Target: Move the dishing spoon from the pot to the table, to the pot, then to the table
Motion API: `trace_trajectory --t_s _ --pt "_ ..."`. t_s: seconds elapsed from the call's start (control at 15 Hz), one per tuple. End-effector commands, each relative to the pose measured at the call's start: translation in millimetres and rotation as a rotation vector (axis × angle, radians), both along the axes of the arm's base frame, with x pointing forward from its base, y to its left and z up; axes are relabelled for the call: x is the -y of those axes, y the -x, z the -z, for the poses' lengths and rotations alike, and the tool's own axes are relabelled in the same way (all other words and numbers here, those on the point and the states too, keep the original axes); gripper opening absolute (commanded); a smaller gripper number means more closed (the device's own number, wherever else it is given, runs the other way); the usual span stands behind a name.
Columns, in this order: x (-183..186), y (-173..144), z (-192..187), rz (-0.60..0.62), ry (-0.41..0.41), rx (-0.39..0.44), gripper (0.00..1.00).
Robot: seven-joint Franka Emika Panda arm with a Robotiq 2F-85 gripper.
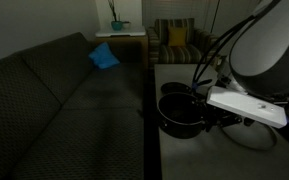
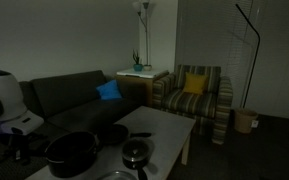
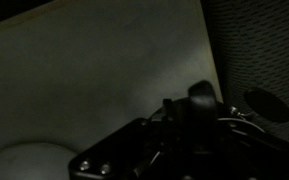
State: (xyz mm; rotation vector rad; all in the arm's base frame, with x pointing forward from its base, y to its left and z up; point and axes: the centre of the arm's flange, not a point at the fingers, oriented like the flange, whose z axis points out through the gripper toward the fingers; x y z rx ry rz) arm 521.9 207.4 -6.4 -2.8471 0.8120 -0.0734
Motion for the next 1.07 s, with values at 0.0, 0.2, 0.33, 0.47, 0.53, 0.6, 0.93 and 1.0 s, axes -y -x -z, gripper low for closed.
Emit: trace_trajectory --t_s 0.0,0.2,0.33,0.47,0.53,0.6,0.93,1.0 --pt "2 1 18 -0.005 -0.043 -0.073 0.02" --pt "-4 -2 36 -0.015 -0.036 -0.089 0.02" --pt "-3 -6 53 -0.011 -0.03 -0.095 0.02" --pt "6 -8 77 0.023 -0.024 -0.113 0.02" --pt "11 -8 92 0.048 -0.021 -0.122 0.02" --pt "16 -7 105 0.065 -0.018 -0.128 0.02" --pt "34 2 159 0.13 0.003 -0.178 0.02" --pt "34 2 167 0.131 0.0 -0.178 0.02"
